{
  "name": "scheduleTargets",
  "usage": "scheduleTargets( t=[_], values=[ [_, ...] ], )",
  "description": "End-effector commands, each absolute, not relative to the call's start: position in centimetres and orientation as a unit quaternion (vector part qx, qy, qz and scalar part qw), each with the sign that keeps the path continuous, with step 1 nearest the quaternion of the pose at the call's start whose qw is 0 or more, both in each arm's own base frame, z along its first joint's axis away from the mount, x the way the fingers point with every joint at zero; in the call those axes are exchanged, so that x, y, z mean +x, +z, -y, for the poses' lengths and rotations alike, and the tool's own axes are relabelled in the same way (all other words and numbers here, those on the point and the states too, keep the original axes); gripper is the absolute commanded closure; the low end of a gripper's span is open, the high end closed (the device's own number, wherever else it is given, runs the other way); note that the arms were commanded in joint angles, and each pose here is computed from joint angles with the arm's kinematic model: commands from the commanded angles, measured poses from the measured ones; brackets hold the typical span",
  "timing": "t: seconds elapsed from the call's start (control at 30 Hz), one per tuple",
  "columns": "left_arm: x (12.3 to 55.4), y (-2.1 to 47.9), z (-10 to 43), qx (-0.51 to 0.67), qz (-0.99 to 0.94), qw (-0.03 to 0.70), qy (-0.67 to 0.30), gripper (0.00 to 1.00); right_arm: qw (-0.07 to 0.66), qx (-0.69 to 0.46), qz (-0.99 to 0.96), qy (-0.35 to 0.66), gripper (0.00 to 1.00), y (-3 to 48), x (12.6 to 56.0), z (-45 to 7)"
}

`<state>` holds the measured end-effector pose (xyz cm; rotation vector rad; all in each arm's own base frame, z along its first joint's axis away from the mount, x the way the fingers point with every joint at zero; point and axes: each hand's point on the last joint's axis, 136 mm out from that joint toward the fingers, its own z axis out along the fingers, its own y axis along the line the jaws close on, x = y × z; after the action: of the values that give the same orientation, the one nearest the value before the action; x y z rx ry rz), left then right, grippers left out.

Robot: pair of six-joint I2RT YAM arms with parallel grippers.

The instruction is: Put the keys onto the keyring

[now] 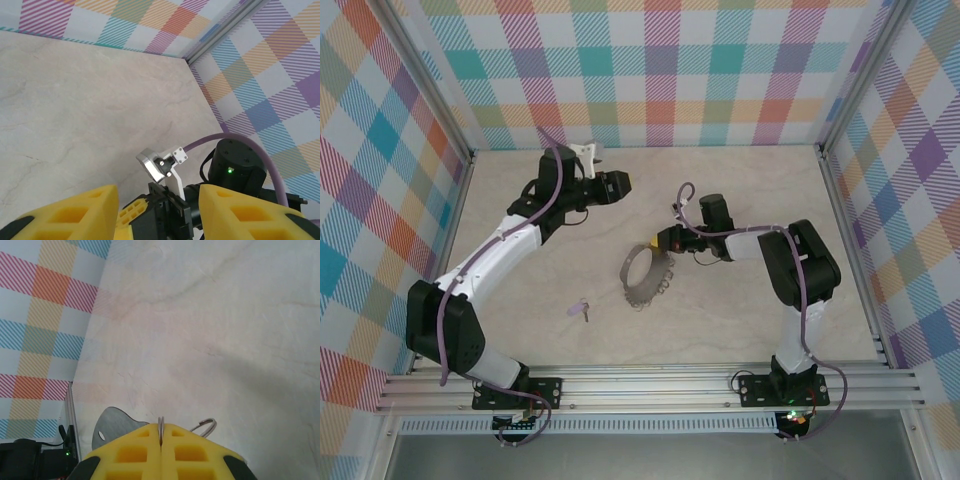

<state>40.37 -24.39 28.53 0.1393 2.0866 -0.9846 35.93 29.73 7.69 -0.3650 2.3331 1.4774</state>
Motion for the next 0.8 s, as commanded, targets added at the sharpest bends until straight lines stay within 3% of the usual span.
scheduleTargets(
  t=[0.0,0.57,0.77],
  values=[
    [40.7,28.6,24.6,0.055,-0.818,0.406,-0.404,0.54,0.196,-0.139,-0.817,0.525,1.00,8.1,36.1,-29.7],
    [40.2,27.6,24.0,0.054,-0.827,0.404,-0.387,0.52,0.265,-0.205,-0.765,0.550,1.00,20.3,38.3,-31.3],
    [40.2,28.2,23.5,0.054,-0.829,0.411,-0.375,0.51,0.259,-0.203,-0.757,0.564,1.00,20.5,41.4,-33.8]
  ],
)
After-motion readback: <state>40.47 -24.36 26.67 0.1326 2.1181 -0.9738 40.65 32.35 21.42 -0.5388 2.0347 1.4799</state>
